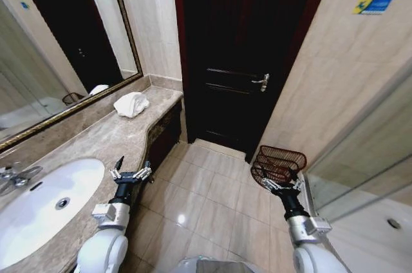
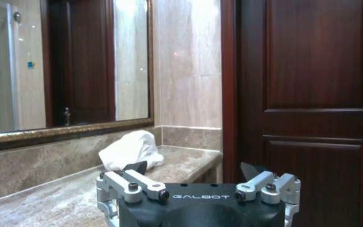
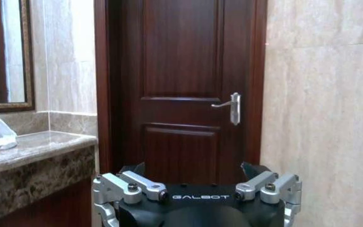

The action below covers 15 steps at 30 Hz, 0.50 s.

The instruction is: Discard the used towel into the hamper.

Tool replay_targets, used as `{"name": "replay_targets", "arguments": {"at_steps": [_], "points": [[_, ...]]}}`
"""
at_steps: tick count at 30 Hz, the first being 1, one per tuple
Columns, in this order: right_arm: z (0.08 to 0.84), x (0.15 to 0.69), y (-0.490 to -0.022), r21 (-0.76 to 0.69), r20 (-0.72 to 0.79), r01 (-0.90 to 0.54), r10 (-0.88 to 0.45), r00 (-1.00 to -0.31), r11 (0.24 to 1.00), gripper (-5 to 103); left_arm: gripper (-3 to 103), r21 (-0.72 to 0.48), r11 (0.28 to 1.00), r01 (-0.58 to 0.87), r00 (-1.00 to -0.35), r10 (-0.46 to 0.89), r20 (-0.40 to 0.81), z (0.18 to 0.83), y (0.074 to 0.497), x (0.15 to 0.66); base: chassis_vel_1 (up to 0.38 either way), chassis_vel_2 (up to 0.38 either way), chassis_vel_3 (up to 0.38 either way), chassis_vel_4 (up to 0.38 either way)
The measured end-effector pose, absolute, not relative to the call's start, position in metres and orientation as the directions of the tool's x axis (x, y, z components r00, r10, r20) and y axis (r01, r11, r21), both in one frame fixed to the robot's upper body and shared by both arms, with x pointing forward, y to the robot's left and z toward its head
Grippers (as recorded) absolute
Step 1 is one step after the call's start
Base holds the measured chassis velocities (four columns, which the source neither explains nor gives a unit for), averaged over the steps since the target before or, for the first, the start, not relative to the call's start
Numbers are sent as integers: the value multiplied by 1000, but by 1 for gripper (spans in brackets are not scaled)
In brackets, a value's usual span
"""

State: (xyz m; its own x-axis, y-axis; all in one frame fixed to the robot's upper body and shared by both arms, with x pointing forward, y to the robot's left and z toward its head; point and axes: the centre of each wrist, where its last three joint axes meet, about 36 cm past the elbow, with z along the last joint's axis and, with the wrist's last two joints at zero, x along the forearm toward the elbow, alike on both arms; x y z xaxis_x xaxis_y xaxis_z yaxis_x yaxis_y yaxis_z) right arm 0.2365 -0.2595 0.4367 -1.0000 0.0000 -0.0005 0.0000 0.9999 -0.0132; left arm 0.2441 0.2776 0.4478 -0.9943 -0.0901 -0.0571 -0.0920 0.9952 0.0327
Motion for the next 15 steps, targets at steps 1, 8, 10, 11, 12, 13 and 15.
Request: {"name": "replay_targets", "arguments": {"at_steps": [1,8,10,11,12,13,15], "points": [[437,237,-260,-12,-1,0,0,-1000,1000,100,100,34,995,-93,-994,-91,-58,448,277,244,-81,140,171,-87],[436,235,-261,-10,-2,0,0,-1000,1000,100,100,41,995,-95,-994,-92,-63,449,275,243,-79,147,165,-63],[435,234,-261,-9,0,0,0,-1000,1000,100,100,43,994,-96,-994,-93,-64,449,274,242,-70,163,160,-48],[435,234,-261,-9,0,0,0,-1000,1000,100,100,43,995,-95,-994,-93,-63,448,273,242,-39,169,131,-76],[435,233,-261,-8,0,0,0,-1000,1000,100,100,43,995,-95,-994,-93,-63,448,272,242,-77,158,131,-76],[435,233,-261,-9,0,0,0,-1000,1000,100,100,42,995,-95,-994,-93,-62,448,272,242,-77,158,131,-86],[435,233,-261,-8,-1,1,1,-1000,1000,100,100,42,995,-94,-994,-92,-61,447,270,242,-67,133,142,-86]]}}
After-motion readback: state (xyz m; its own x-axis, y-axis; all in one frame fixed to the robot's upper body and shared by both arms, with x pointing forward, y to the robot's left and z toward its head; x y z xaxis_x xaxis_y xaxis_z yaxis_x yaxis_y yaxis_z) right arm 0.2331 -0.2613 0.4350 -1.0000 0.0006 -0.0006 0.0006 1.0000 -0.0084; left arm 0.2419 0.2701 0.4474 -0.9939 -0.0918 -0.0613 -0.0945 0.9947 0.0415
